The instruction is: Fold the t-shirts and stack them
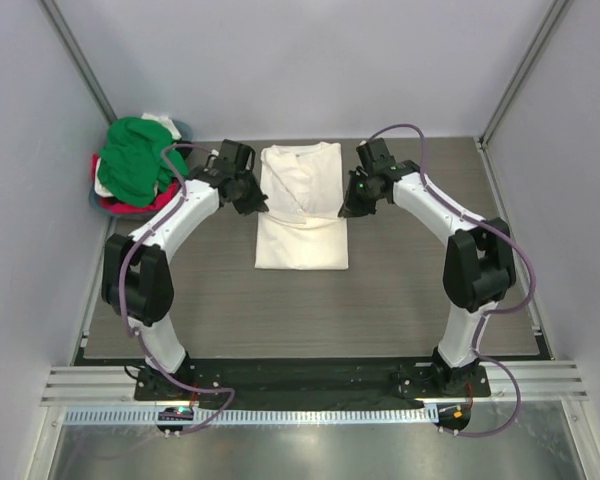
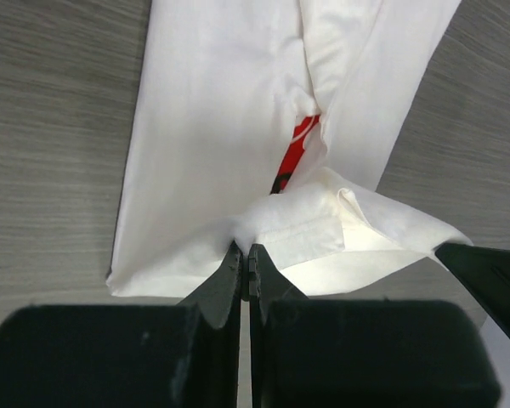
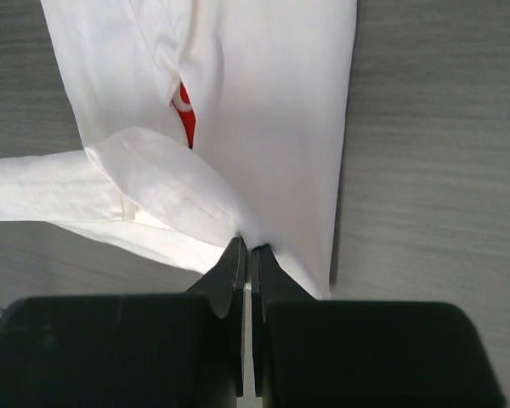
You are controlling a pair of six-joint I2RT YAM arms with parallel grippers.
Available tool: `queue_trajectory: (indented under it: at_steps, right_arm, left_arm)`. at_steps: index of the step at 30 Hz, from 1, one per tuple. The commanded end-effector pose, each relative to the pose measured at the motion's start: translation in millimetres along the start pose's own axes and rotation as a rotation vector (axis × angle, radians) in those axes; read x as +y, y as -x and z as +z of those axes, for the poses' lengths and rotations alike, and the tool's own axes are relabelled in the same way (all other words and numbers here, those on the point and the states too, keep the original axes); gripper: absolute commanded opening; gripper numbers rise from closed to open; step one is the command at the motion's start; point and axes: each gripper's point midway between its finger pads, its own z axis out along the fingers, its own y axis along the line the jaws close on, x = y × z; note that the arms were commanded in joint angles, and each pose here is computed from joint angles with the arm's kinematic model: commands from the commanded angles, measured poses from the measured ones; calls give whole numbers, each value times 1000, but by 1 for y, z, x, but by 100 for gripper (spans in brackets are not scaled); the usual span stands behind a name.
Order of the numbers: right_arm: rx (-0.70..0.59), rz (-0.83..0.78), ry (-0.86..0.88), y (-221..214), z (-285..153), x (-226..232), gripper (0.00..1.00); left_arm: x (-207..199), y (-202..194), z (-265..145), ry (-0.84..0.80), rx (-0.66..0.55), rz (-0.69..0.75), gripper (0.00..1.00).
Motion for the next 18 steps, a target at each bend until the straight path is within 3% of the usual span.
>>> queue_trajectory:
  at_steps: [1, 7, 18]
  right_arm:
    - [-32, -45, 76, 30, 1, 18, 1]
    - [14, -47, 71, 43, 33, 13, 1]
    - [57, -7, 43, 53, 76, -2, 1]
  left_arm:
    - [-8, 26, 6, -58, -4, 20, 0]
    - [-4, 47, 32, -54, 14, 12, 0]
    - [21, 48, 97, -13, 120, -40, 1]
